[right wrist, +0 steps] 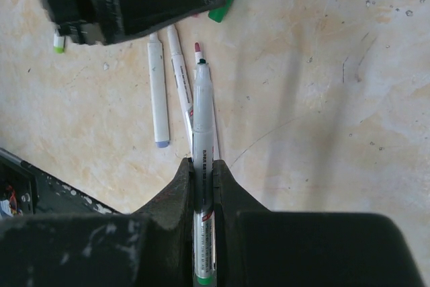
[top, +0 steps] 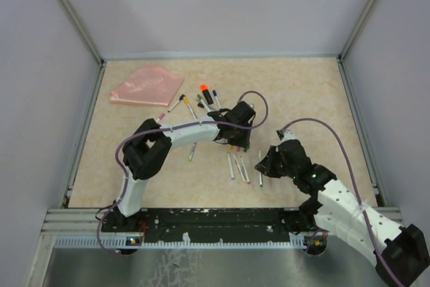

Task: Open the pen caps
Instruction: Place the pen cap at the center of the board.

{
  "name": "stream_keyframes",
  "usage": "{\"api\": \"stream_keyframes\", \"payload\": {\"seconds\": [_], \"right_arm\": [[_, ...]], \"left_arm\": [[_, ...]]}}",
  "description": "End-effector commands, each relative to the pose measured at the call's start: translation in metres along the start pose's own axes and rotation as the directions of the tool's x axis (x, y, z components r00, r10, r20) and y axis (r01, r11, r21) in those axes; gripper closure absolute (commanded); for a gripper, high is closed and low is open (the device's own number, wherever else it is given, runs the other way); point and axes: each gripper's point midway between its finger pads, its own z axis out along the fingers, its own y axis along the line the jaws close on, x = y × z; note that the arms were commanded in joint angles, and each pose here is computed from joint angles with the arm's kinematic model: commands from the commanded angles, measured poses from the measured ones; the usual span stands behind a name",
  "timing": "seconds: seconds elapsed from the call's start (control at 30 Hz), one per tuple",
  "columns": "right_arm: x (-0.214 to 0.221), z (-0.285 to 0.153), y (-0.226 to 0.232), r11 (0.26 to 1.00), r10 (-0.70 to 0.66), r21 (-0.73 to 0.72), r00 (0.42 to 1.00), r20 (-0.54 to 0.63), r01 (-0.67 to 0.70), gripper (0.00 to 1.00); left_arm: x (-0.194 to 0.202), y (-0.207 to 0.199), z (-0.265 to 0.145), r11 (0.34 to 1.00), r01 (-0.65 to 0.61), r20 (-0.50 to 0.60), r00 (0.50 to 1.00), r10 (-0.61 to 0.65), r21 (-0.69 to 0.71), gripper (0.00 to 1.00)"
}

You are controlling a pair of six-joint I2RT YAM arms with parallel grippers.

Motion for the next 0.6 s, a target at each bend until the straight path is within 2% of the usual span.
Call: {"api": "stream_keyframes", "payload": {"seconds": [0.0, 0.23, 0.3, 0.4, 0.5, 0.57], "right_arm": [[-0.001, 0.008, 0.004, 1.0, -0.008, -0.023, 1.0, -0.001, 0.008, 1.0], [0.001, 0.02, 0.0, 0.999, -0.045, 0.011, 0.998, -0.045, 0.046, 1.0], [0.001, 0.023, -0.003, 0.998, -0.061, 0.03, 0.997, -0.054, 0.063, 1.0], [0.001, 0.028, -0.005, 0.995, -0.088, 0.045, 0.993, -0.077, 0.092, 1.0], [0.002, 0.035, -0.006, 0.992, -0.108, 0.055, 0.989, -0.104, 0.114, 1.0], [0.002, 0.038, -0.006, 0.99, -0.118, 0.058, 0.986, -0.12, 0.125, 1.0]], "left_arm": [[-0.036, -0.013, -0.048, 0.999, -0.044, 0.132, 0.99, 0.041, 0.019, 0.66], [-0.048, 0.02, -0.1, 0.992, -0.069, 0.27, 0.958, 0.095, -0.102, 0.65], [-0.049, 0.037, -0.113, 0.985, -0.057, 0.308, 0.945, 0.106, -0.165, 0.62], [-0.051, 0.069, -0.137, 0.957, -0.008, 0.378, 0.918, 0.121, -0.289, 0.5], [-0.043, 0.098, -0.149, 0.926, 0.031, 0.408, 0.903, 0.135, -0.377, 0.27], [-0.036, 0.11, -0.151, 0.915, 0.041, 0.403, 0.905, 0.137, -0.402, 0.2]]}}
